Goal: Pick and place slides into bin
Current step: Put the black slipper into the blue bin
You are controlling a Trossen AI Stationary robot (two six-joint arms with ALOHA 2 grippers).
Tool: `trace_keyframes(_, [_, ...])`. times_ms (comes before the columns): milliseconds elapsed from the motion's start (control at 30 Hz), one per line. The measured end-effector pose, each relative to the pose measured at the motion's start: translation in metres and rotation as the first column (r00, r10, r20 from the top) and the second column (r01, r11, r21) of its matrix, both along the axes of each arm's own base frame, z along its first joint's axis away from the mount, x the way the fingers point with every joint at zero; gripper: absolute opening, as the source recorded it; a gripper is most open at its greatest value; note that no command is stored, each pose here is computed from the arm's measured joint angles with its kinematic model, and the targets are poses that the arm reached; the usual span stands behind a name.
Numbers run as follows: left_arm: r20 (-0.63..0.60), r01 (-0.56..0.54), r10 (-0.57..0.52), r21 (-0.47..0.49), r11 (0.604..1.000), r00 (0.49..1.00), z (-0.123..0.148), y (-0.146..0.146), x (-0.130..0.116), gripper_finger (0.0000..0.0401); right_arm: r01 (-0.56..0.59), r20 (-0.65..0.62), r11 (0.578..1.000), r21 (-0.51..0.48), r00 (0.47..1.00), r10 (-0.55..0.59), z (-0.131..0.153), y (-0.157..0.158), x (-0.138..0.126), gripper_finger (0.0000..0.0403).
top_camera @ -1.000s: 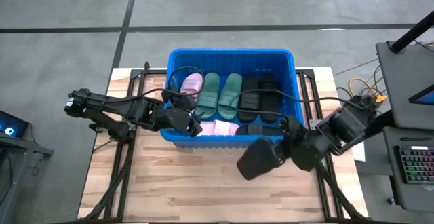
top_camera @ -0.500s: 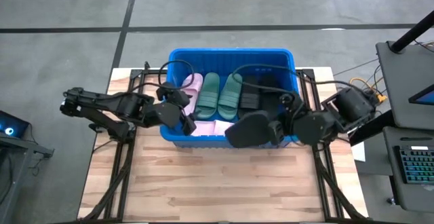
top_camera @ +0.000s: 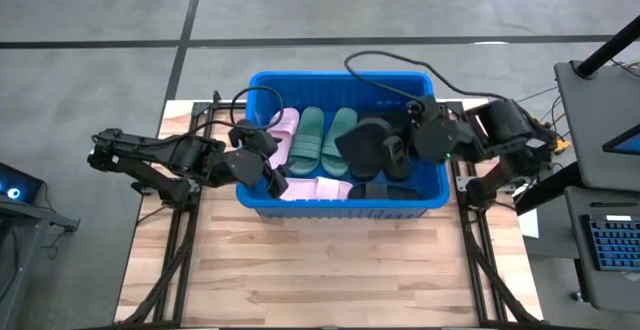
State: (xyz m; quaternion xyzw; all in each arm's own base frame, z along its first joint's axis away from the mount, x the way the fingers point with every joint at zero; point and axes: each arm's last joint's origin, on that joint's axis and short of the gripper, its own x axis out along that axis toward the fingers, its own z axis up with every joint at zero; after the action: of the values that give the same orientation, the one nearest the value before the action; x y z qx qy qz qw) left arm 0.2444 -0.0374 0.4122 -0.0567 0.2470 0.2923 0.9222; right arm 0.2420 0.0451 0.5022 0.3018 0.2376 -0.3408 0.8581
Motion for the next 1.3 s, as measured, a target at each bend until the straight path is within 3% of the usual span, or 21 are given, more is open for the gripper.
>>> trace_keyframes(233, [0.027, -0.104, 0.103, 0.056, 0.993, 0.994, 0.003, 0.01, 0.001, 0.0283, 0.035, -0.064, 0.996, -0.084, 0.997, -0.04, 0.0, -0.029, 0.004, 0.0008])
trace_keyframes(567, [0.144, -0.234, 0.227, 0.032, 0.972, 0.963, 0.011, 0.039, 0.009, 0.0283, 0.041, -0.151, 0.983, -0.177, 0.986, -0.068, 0.0, -0.062, 0.003, 0.0008])
trace_keyframes(733, [0.119, -0.277, 0.268, 0.068, 0.958, 0.956, 0.011, 0.055, 0.01, 0.0283, 0.022, -0.187, 0.978, -0.207, 0.98, -0.061, 0.0, -0.068, 0.002, 0.0008])
trace_keyframes(1000, [0.051, -0.27, 0.266, 0.151, 0.951, 0.963, 0.011, 0.077, 0.011, 0.0283, 0.049, -0.277, 0.983, -0.176, 0.956, -0.097, -0.023, -0.08, 0.014, 0.0008])
trace_keyframes(1167, [-0.011, -0.2, 0.203, 0.147, 0.969, 0.979, 0.009, 0.096, 0.009, 0.0283, 0.11, -0.306, 0.99, -0.084, 0.943, -0.13, -0.041, -0.086, 0.021, 0.0008])
trace_keyframes(1300, [-0.032, -0.209, 0.218, 0.173, 0.962, 0.975, 0.01, 0.113, 0.006, 0.0283, 0.166, -0.312, 0.986, -0.009, 0.936, -0.161, -0.053, -0.086, 0.026, 0.0008])
